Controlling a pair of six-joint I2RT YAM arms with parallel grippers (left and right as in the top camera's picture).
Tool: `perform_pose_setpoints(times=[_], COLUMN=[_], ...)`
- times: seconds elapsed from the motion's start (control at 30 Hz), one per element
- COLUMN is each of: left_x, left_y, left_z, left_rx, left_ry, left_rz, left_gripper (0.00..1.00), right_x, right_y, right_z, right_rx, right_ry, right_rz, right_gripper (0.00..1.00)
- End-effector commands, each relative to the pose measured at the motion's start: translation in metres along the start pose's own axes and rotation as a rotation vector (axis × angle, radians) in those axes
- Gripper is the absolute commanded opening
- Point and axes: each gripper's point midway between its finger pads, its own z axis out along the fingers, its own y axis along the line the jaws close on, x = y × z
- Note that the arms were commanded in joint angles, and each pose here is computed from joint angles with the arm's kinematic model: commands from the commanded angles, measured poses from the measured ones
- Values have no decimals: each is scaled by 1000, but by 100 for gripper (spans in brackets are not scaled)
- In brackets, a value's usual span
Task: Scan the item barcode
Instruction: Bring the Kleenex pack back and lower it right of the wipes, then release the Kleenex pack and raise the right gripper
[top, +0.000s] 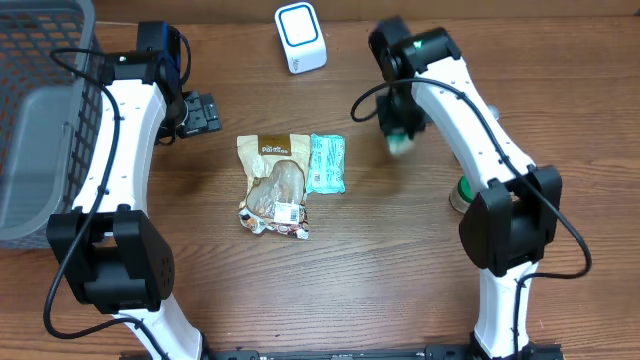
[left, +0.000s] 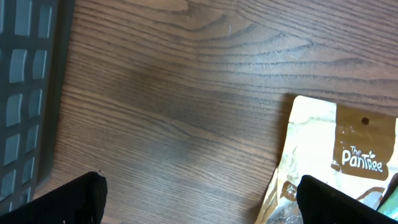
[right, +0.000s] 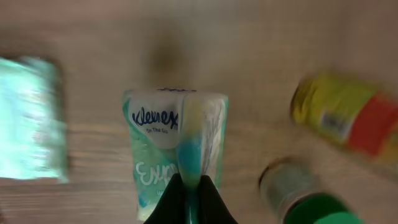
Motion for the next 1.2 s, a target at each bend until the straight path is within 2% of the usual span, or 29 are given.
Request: perform_pose_setpoints(times=[0.0, 0.07, 0.17, 0.23, 0.27, 0.3, 0.37, 0.43, 0.47, 0.53, 0.67, 0.7, 0.8, 0.83, 0.9, 1.17], left_x=[-5, -5, -5, -5, -5, -5, -5, -5, -5, -5, -5, -5, -5, -5, -5, -5], left_y=[-1, -1, -1, -1, -1, -1, -1, -1, -1, -1, -1, -1, -1, -1, -1, -1], left_z=[-10, -10, -10, -10, -10, -10, -10, -10, -10, -10, -10, -10, -10, -10, -10, -10], left_rx=[-2, -2, -2, -2, -2, -2, -2, -2, -2, -2, -2, -2, -2, -2, -2, -2], left_ry=[-34, -34, -34, -34, -34, -34, -34, -34, -34, -34, -34, -34, -34, -34, -34, -34], left_rz=[7, 7, 7, 7, 7, 7, 7, 7, 7, 7, 7, 7, 7, 7, 7, 7], left_gripper=[100, 100, 100, 100, 100, 100, 100, 100, 99, 99, 100, 99, 99, 100, 100, 99], right_x=[22, 29, 33, 33, 33, 32, 29, 25, 23, 23, 28, 29, 31, 31, 32, 32], right_y=[-6, -13, -20, -23, -25, -27, -29, -28, -28, -19, 6, 15, 32, 35, 42, 44], right_z=[27, 42, 56, 64, 67, 69, 71, 72, 72, 71, 68, 67, 64, 64, 63, 77], right_rx=[1, 11, 16, 16, 16, 14, 11, 6, 2, -25, -101, -123, -150, -153, -154, -130], right_ry=[102, 133, 151, 152, 153, 148, 138, 120, 116, 116, 131, 131, 128, 125, 118, 101], right_rz=[83, 96, 113, 124, 131, 138, 148, 151, 152, 144, 117, 106, 78, 70, 56, 122], right_gripper=[5, 9, 10, 19, 34, 54, 76, 85, 85, 82, 64, 51, 37, 28, 4, 4])
